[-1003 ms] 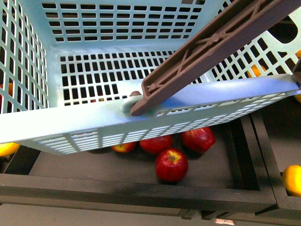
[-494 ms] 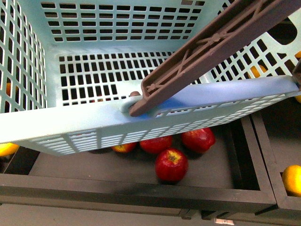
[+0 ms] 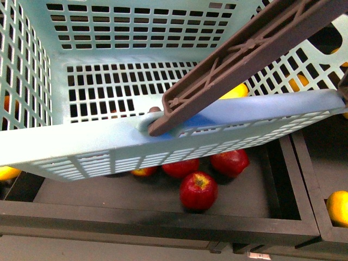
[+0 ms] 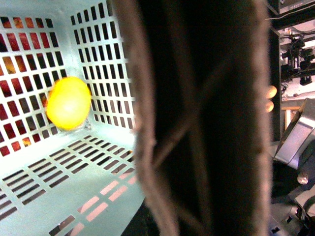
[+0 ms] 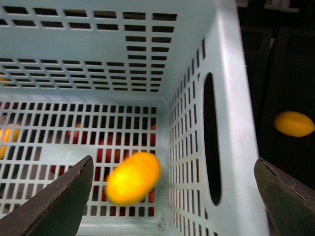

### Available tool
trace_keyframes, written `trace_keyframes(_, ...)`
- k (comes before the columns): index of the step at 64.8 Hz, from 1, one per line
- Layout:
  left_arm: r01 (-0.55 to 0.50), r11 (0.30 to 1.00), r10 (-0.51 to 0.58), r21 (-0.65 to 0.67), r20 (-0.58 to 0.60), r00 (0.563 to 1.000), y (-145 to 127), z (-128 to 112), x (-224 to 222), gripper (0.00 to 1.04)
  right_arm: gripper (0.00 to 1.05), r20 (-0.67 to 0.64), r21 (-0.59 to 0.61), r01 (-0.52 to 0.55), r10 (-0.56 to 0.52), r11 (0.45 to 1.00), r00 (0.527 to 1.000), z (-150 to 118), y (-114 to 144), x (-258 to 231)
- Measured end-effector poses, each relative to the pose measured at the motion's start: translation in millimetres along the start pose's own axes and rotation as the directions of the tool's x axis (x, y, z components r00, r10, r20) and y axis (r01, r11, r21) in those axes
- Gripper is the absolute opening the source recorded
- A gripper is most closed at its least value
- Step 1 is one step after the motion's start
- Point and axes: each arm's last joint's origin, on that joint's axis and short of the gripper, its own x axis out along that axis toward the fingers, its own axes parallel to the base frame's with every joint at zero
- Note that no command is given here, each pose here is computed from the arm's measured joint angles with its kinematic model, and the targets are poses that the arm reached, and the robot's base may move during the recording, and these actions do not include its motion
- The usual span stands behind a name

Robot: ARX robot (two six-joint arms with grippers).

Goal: Pick lemon and mango into basket

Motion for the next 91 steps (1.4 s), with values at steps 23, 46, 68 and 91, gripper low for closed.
trace_keyframes(23, -0.002, 1.000, 0.002, 0.002, 0.003, 1.000, 0.2, 0.2, 0.0, 0.05, 0.80, 0.352, 0.098, 0.325, -0.339, 0.940, 0.873, 10.0, -43.0, -61.7)
trace_keyframes(46, -0.003, 1.000, 0.003, 0.002, 0.004, 1.000, 0.2, 0.2, 0.0, 0.05, 0.22, 0.369, 0.069, 0.317, -0.320, 0.946, 0.873, -47.6, -31.0, -83.1)
trace_keyframes(68, -0.002, 1.000, 0.002, 0.005, 0.003, 1.000, 0.2, 0.2, 0.0, 0.05, 0.02, 0.372, 0.066, 0.318, -0.319, 0.946, 0.872, -76.5, -23.7, -99.2)
trace_keyframes(91, -0.002, 1.000, 0.002, 0.005, 0.002, 1.000, 0.0, 0.1, 0.0, 0.05, 0.37, 0.378, 0.065, 0.318, -0.319, 0.946, 0.869, -91.8, -19.0, -110.0)
